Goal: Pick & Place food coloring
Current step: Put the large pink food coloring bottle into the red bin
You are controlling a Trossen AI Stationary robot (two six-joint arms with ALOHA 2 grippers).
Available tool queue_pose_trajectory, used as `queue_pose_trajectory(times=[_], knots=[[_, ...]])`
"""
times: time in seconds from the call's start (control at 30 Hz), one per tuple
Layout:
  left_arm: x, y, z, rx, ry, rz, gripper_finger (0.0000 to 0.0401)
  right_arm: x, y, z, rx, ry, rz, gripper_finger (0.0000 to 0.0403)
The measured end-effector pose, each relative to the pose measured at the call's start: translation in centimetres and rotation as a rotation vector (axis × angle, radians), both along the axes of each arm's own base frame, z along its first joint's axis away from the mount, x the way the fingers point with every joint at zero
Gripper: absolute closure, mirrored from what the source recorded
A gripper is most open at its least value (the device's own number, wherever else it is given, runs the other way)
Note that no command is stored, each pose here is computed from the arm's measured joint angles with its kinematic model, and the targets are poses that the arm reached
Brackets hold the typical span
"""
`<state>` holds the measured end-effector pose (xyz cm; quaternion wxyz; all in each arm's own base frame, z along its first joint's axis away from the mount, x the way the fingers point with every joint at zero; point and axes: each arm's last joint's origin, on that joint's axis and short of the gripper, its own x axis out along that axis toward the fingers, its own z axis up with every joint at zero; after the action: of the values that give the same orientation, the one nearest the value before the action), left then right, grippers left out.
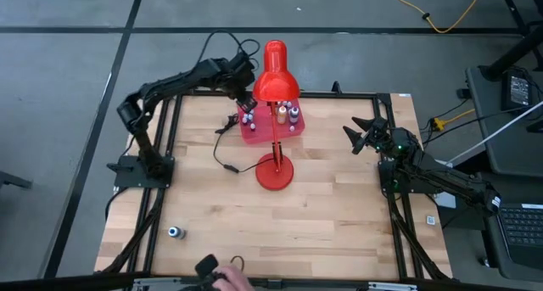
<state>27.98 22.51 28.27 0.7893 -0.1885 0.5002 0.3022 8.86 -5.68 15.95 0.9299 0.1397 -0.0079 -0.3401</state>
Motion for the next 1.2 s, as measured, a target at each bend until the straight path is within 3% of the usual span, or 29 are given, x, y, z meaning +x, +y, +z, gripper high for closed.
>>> queue_pose_trajectory(times=[0.37, 0.9, 1.2], knots=[[2.2, 1.3, -2.3, -0.016, 0.037, -0.091, 0.0287, 0.0, 0.0, 0.0, 0.0, 0.0, 0.0, 0.0097], [3.3, 2.1, -5.0, -0.026, 0.084, -0.153, 0.0287, 0.0, 0.0, 0.0, -0.001, 0.0, 0.0, 0.0097], [3.4, 2.1, -5.0, -0.041, 0.071, -0.174, 0.0222, 0.0, 0.0, 0.0, 0.0, 0.0, 0.0, 0.0097]])
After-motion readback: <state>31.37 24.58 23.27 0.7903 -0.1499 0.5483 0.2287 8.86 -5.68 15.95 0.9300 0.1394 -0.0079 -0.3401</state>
